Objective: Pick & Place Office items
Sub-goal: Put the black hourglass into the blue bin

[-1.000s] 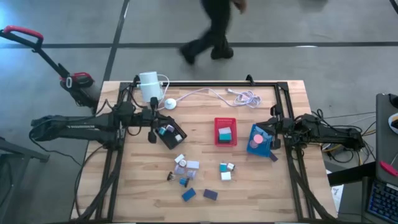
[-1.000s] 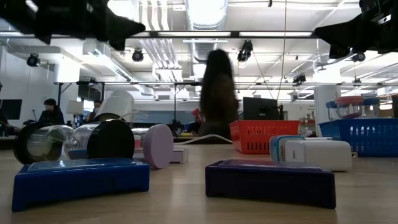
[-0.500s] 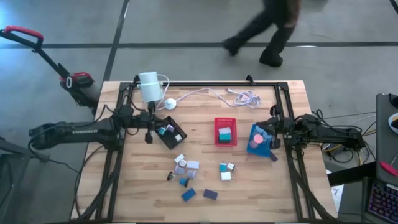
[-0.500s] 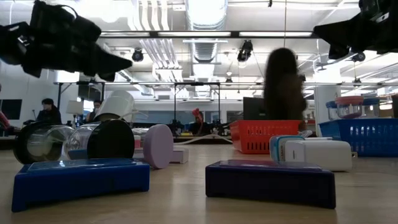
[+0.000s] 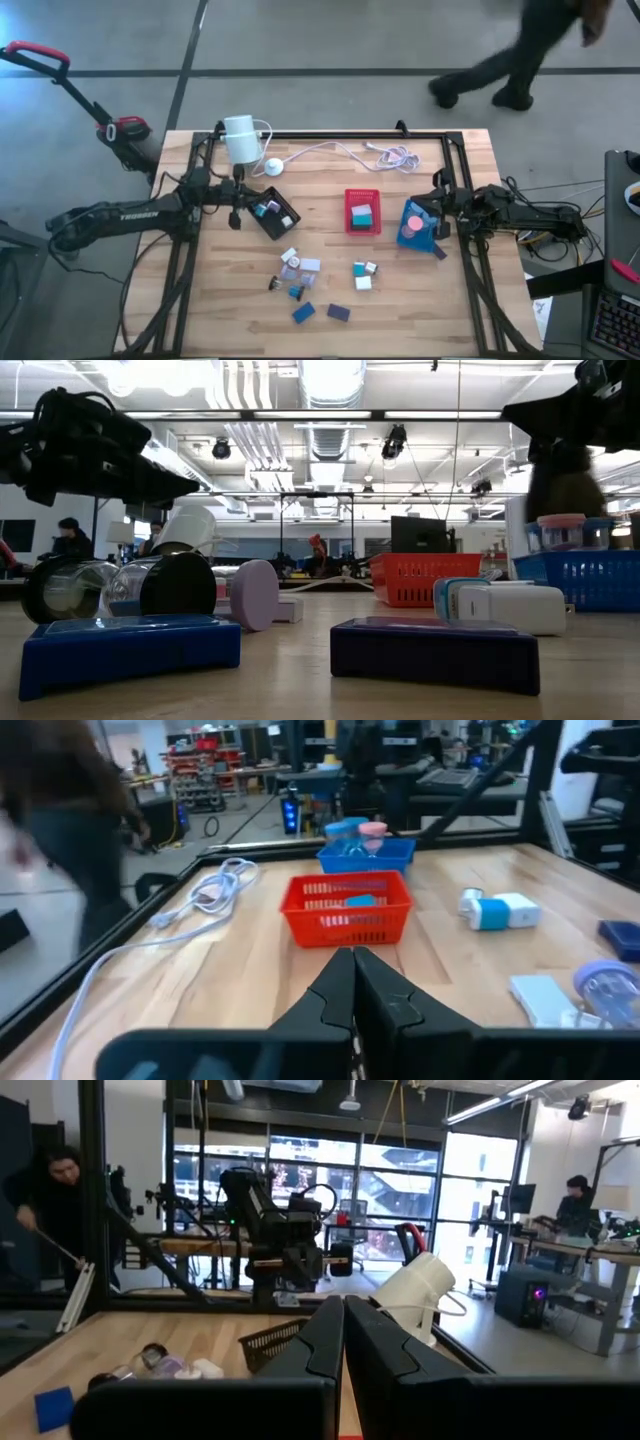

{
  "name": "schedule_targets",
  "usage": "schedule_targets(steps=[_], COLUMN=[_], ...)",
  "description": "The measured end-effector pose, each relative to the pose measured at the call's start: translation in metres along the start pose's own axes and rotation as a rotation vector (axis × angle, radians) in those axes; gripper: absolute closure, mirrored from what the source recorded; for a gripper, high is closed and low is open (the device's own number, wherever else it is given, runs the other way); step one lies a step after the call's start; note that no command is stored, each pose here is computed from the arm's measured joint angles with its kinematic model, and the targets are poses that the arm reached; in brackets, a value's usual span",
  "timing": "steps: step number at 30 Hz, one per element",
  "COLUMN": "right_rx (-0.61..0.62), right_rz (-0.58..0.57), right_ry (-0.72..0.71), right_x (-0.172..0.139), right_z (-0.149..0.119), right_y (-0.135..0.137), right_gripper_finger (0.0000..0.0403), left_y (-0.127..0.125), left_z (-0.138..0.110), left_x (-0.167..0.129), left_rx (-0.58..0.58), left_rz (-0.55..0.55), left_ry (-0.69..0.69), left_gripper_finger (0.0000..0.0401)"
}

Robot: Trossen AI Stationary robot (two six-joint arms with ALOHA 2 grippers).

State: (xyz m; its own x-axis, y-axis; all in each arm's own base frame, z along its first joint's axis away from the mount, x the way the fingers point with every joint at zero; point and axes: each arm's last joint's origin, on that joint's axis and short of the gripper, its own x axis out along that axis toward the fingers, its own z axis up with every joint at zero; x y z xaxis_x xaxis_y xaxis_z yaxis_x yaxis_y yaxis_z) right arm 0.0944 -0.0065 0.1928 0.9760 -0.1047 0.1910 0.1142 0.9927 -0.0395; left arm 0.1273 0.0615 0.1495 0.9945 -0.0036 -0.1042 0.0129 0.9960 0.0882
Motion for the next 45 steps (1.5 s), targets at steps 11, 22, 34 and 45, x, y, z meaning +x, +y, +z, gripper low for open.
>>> schedule_targets(steps=[11,22,34,45], right_rx=[0.007,0.078,0.089,0.052], right_rz=[0.0,0.001,0.006,0.007], right_ry=[0.002,0.025,0.093,0.191], right_x=[0.0,0.001,-0.007,-0.005], right_z=[0.0,-0.002,0.024,-0.005], right_y=[0.0,0.0,-0.001,0.0], right_gripper_finger=[0.0394,0.0394,0.0394,0.0394], left_y=[0.001,0.003,-0.001,-0.004], left_z=[0.002,0.009,0.023,0.053], left_x=[-0.001,0.0,-0.005,-0.01], left_rx=[-0.039,-0.048,-0.02,-0.063], left_rz=[0.005,0.01,-0.087,-0.14], left_ry=[-0.016,-0.065,-0.155,-0.291], left_gripper_finger=[0.0396,0.0396,0.0396,0.0396])
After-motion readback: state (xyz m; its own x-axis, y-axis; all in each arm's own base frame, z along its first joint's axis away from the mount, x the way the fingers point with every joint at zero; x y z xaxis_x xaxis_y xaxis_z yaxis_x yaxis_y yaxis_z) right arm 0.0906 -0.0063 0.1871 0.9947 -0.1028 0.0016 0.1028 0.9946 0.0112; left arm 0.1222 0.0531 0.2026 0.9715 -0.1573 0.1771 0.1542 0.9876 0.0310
